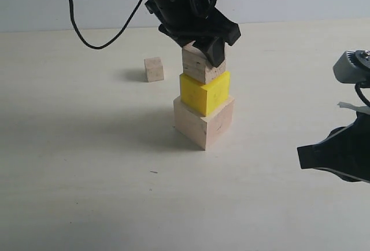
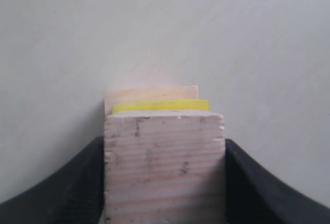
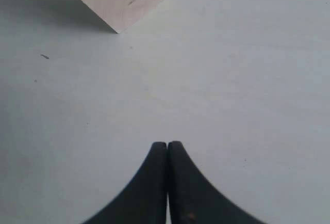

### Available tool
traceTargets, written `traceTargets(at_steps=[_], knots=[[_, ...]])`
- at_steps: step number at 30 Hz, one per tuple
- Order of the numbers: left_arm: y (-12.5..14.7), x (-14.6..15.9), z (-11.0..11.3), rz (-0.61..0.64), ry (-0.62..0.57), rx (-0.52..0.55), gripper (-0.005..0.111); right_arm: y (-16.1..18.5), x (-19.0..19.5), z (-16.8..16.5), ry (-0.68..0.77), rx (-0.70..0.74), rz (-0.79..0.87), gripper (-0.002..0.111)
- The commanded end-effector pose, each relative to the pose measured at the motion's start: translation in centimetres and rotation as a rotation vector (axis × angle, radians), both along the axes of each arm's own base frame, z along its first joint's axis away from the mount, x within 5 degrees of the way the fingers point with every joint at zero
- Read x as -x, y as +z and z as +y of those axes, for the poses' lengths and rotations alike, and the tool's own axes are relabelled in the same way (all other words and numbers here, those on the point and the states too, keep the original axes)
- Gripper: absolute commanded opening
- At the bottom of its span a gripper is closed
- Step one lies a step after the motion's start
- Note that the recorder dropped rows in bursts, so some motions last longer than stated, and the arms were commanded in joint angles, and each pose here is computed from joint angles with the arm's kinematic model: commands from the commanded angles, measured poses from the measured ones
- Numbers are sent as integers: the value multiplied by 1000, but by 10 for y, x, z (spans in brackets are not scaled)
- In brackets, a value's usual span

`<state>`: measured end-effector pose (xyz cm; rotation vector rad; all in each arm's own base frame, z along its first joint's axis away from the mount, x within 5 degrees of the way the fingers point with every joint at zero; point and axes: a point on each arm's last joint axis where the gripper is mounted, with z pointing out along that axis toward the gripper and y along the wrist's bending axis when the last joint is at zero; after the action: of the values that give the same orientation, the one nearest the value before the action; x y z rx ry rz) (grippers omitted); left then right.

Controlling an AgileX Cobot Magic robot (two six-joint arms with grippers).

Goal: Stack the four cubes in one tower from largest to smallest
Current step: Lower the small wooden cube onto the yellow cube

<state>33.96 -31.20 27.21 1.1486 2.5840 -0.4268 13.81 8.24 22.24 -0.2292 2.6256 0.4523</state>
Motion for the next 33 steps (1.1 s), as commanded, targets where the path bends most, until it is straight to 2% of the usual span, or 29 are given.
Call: traceTargets(at_steps=[1,10,13,18,22,30,33], knots=[[-1,2,-3,16,1,7,0,3,-2,1,8,-2,-24,0],[-1,3,-3,36,-2,9,2,3,-2,1,8,-2,-24,0],[-2,5,-3,46,-8,-1,17,3,-2,1,8,-2,-24,0],[-2,6,-2,57,-12,-10,49,3,-2,1,8,-2,-24,0],[-2,6,-2,50,-30,-12,68,3,-2,1,8,-2,-24,0],[9,9,-1,46,-36,21,69,3,-2,1,8,-2,-24,0],[20,10,3,-4,-34,18,69,3,-2,1,8,-2,-24,0]])
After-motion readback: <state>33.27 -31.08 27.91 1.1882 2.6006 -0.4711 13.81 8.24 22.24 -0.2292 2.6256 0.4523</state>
